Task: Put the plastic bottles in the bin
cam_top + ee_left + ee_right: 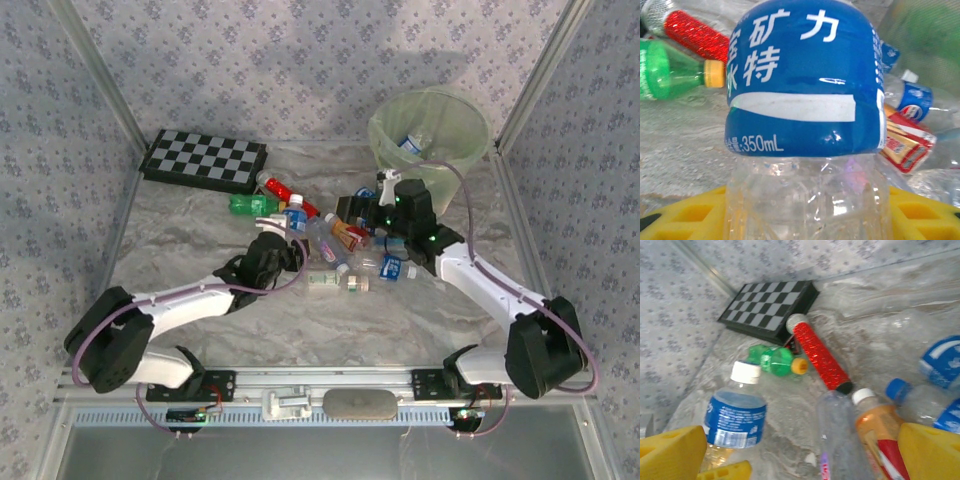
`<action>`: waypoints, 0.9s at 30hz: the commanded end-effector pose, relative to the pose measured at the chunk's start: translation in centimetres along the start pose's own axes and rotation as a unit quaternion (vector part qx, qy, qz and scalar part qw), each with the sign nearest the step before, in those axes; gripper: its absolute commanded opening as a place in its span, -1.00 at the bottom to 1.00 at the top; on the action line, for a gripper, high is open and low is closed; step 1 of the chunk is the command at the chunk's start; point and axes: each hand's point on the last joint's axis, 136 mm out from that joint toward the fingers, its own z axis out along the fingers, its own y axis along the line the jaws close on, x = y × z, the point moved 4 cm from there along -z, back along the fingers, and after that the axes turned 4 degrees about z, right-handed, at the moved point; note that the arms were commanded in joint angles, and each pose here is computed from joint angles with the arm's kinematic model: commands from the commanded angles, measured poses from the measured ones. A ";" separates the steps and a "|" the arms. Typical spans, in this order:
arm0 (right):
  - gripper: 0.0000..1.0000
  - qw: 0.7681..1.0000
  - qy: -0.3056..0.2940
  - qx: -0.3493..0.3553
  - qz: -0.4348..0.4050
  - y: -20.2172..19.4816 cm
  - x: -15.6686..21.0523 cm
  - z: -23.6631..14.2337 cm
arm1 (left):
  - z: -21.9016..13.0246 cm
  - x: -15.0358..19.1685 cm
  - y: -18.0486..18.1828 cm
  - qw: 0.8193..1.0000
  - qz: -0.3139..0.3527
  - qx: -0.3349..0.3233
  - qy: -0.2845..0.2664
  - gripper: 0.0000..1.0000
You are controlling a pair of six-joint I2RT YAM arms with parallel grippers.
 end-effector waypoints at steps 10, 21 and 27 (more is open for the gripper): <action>0.92 0.993 0.042 -0.114 0.012 4.9 0.3 2.9 | -1.8 -3.6 -4.1 0.988 0.019 0.135 -0.071 -0.01; 0.82 0.986 0.072 -0.144 0.031 5.7 1.3 5.0 | -2.3 -4.1 -5.4 0.982 0.031 0.171 -0.079 -0.01; 0.74 0.982 0.088 -0.159 0.044 6.3 1.9 5.6 | -2.2 -4.0 -5.5 0.982 0.030 0.171 -0.078 0.02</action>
